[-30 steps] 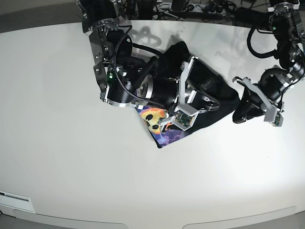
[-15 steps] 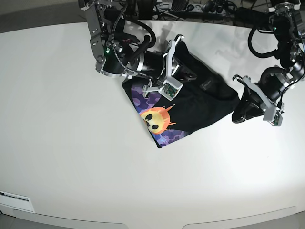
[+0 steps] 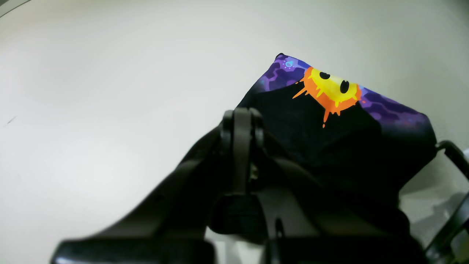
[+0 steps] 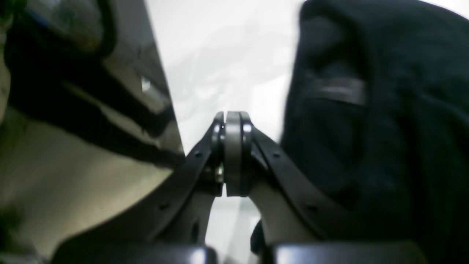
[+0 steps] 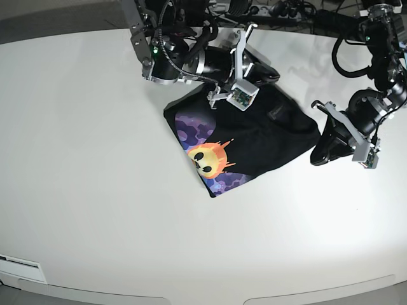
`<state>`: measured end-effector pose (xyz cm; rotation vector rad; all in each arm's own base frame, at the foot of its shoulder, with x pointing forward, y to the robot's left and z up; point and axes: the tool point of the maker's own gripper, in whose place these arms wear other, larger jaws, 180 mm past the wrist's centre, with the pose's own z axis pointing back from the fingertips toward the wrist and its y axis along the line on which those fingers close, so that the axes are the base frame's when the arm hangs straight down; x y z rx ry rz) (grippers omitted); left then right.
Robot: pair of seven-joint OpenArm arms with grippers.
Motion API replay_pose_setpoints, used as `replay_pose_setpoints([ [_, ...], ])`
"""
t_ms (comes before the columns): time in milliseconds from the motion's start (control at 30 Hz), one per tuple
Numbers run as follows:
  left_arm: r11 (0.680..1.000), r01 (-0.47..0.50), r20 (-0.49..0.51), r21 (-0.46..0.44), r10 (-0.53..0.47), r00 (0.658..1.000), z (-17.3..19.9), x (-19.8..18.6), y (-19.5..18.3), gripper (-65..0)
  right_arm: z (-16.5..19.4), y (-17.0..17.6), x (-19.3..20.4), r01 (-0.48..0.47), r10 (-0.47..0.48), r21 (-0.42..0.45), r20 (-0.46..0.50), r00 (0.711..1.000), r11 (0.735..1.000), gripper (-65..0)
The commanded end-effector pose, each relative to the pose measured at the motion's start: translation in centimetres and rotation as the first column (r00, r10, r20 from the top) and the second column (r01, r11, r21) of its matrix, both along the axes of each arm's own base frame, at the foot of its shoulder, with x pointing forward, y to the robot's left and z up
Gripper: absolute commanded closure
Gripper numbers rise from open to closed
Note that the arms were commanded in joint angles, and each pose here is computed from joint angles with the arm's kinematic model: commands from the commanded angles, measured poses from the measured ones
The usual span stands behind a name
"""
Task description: Fold the T-shirt properly
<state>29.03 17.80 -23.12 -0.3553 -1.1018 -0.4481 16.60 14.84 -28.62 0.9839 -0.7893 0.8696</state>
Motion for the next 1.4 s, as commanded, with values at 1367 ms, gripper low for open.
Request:
replay_pose_setpoints([
  [1367, 0.865, 0.389, 0.114, -0.316, -0.373, 0.921, 5.7, -4.5, -6.4, 0.0, 6.6, -1.1, 5.2, 0.088, -0.114, 0.098, 0.31, 0.944, 0.991, 0.0],
])
